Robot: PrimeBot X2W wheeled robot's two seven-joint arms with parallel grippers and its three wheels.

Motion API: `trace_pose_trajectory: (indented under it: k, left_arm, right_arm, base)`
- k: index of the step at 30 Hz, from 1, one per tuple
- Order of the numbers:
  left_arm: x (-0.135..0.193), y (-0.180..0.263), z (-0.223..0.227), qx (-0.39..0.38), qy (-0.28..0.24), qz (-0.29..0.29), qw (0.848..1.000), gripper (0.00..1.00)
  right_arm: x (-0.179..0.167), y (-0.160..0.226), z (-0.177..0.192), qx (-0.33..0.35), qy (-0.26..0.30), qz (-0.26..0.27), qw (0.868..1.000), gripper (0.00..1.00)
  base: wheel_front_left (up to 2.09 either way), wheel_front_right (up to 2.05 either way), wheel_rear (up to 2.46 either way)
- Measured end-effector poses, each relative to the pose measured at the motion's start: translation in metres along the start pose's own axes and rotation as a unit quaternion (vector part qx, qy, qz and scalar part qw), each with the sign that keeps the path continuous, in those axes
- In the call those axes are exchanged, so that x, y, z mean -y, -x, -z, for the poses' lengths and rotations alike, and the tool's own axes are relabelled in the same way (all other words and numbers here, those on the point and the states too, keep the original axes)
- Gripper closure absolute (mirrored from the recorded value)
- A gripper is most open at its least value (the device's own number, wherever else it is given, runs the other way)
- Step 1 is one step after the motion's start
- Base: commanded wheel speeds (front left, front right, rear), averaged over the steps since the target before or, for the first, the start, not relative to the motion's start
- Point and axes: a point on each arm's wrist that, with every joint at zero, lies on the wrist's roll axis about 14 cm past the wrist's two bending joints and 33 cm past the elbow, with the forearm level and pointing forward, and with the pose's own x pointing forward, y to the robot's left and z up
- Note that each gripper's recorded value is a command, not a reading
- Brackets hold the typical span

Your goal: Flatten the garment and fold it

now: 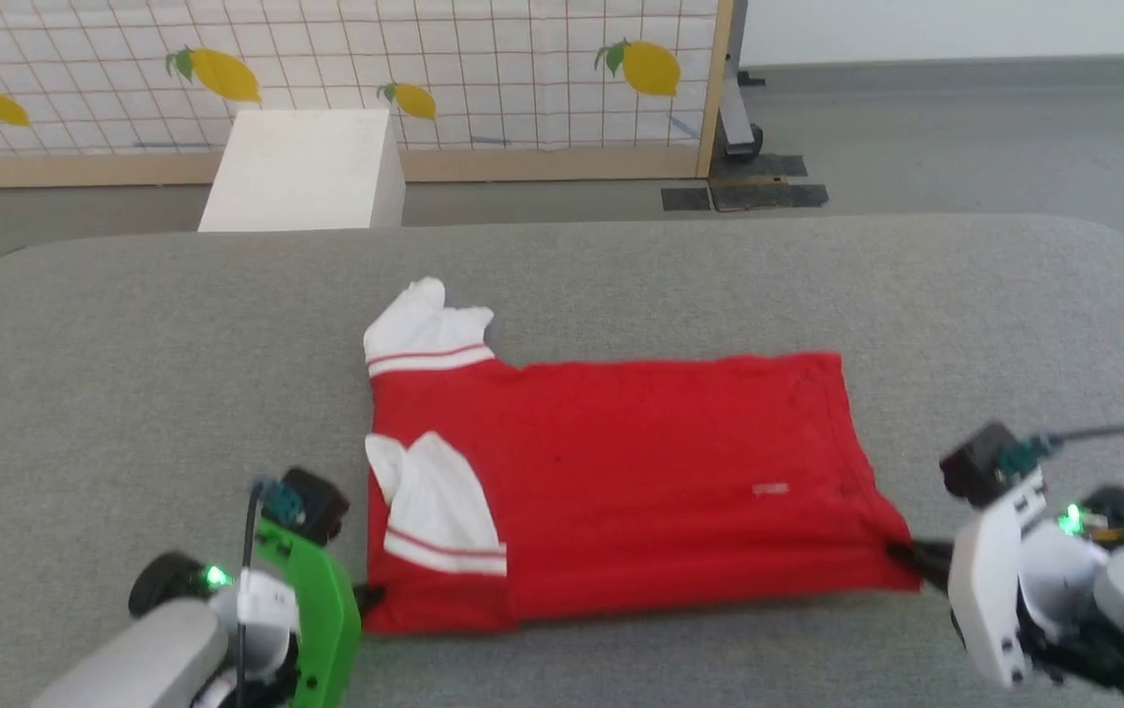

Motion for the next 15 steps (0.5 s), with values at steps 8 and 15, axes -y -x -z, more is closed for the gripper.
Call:
trace_pose_trajectory:
  k: [8,15]
  left_arm:
    - [0.015,0.009,0.041,-0.024,0.047,0.003,0.999,1.00]
    - [0.017,0.004,0.061,-0.040,0.081,-0.001,0.996,0.91]
  right_arm:
    - [-0.024,0.010,0.056,-0.049,-0.030,-0.023,0.998,1.00]
    - [-0.040,0.004,0.085,-0.079,-0.057,-0.029,0.995,0.95]
  base:
    - [0.00,0.00,0.00]
    - [0.00,0.00,0.00]
